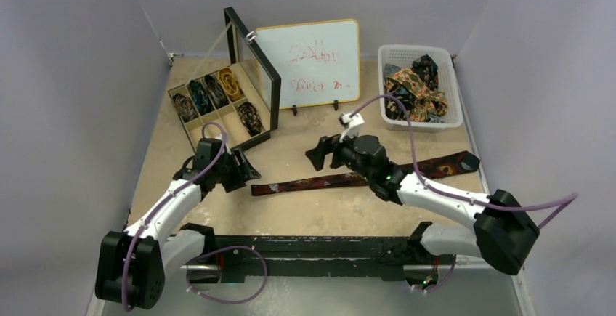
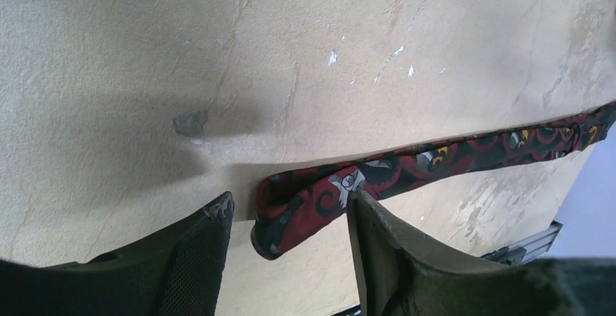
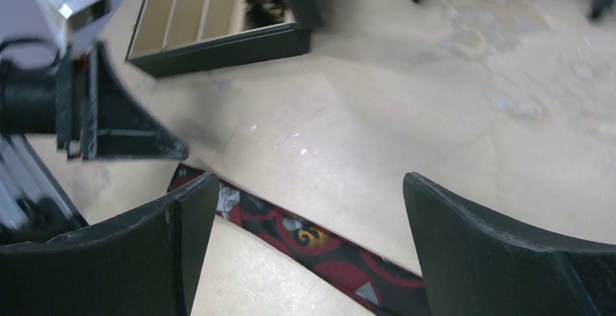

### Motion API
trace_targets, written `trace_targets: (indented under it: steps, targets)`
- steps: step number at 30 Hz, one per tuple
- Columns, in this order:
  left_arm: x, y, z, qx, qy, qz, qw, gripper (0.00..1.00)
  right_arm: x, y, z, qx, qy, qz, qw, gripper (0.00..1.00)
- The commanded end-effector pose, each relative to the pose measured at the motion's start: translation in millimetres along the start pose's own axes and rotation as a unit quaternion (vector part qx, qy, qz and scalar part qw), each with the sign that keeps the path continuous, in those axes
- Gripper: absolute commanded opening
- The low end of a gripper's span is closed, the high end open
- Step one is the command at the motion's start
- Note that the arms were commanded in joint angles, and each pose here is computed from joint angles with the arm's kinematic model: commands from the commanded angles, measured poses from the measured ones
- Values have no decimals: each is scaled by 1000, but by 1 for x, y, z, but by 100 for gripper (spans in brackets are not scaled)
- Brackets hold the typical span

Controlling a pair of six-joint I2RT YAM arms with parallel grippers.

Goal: Roll the ties
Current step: Roll the tie at the center of the board.

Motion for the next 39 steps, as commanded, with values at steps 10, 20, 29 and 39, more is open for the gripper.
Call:
trace_targets:
  steps: [10, 20, 29, 39]
  targets:
    - [0, -3, 4, 12, -17, -9, 1000, 53, 10, -39, 11, 109, 54, 277, 953, 95]
    - [5, -8, 3, 18, 2, -22, 1000, 50, 21, -70, 45, 189, 78, 288, 935, 64]
    - [9, -12, 3, 21, 12, -35, 999, 47, 14, -81, 62, 214, -5, 261, 941, 48]
    - [7, -17, 1, 24, -15, -35, 999, 49, 6, -93, 68, 237, -43, 253, 937, 38]
Point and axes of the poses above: each gripper's point midway between its finger pads, its own z axis out along the fingers, its own x axis along the line the jaws close on, y = z × x, the point moved 8 cm from there along -z, back along the fingers, and after that the axes turned 4 degrees about z, right-handed, at the moved point
